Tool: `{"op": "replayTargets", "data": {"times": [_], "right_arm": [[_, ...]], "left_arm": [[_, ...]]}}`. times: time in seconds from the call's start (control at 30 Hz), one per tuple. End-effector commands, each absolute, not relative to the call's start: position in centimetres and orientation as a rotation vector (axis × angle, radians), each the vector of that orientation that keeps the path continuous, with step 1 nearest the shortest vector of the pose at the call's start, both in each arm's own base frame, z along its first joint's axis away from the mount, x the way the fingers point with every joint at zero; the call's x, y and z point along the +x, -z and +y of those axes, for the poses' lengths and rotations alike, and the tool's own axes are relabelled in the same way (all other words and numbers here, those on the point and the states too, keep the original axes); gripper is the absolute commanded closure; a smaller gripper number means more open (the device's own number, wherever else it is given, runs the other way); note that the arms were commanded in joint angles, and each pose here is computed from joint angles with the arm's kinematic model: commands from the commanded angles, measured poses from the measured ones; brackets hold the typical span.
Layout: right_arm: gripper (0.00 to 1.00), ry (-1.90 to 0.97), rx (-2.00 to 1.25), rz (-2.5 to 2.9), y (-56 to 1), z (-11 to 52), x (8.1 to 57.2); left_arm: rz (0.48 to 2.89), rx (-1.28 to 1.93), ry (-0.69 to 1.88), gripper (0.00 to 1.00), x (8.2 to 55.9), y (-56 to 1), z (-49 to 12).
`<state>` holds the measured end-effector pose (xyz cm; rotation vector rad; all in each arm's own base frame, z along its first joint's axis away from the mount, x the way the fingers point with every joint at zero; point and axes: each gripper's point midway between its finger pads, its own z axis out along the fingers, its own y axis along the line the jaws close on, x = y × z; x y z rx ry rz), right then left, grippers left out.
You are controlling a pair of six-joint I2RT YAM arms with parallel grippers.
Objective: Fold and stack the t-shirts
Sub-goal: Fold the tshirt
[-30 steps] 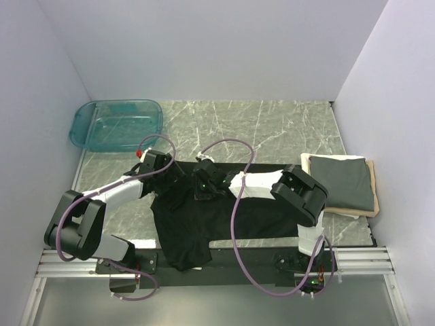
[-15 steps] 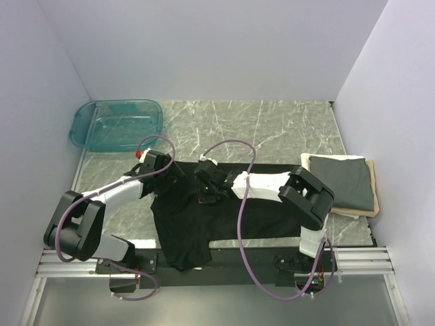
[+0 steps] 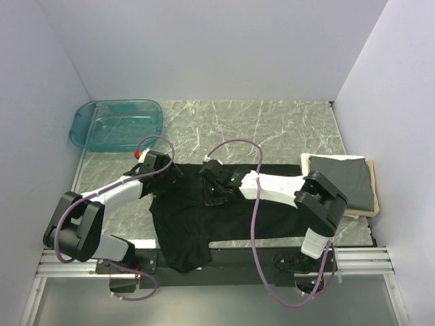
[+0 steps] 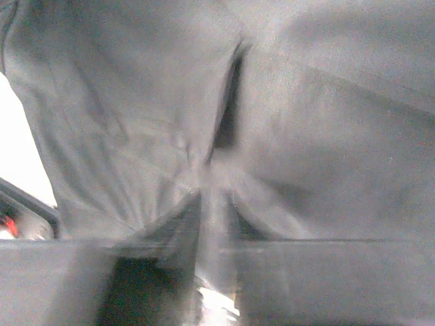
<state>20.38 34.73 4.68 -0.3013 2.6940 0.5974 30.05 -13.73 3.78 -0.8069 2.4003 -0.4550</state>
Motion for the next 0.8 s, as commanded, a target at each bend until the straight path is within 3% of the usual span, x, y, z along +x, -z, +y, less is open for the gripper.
{"op": "replayTargets", "data": {"times": [0.0, 0.13, 0.3, 0.5, 0.77], "right_arm": [[0.65, -0.679, -0.392, 2.682, -6.3, 34.7, 18.8], [0.41, -0.734, -0.391, 2.642, -7.8, 34.9, 18.7], [0.26, -0.581, -0.267, 2.581, -9.7, 32.0, 21.3], [0.18, -0.474, -0.002, 2.546, -9.9, 24.3, 25.4], [0.17, -0.275, 0.254, 2.57, -6.5, 14.5, 29.5]], "left_arm": [[2.518, -0.813, 0.265, 0.0, 26.8, -1.7, -11.4], [2.507, -0.794, 0.267, 0.01, 26.6, -2.6, -11.1], [2.449, -0.774, 0.285, 0.01, 27.3, -5.1, -11.0], [2.409, -0.759, 0.272, 0.01, 28.2, -6.9, -10.9], [2.458, -0.68, 0.249, 0.01, 29.7, -6.0, -12.9]]}}
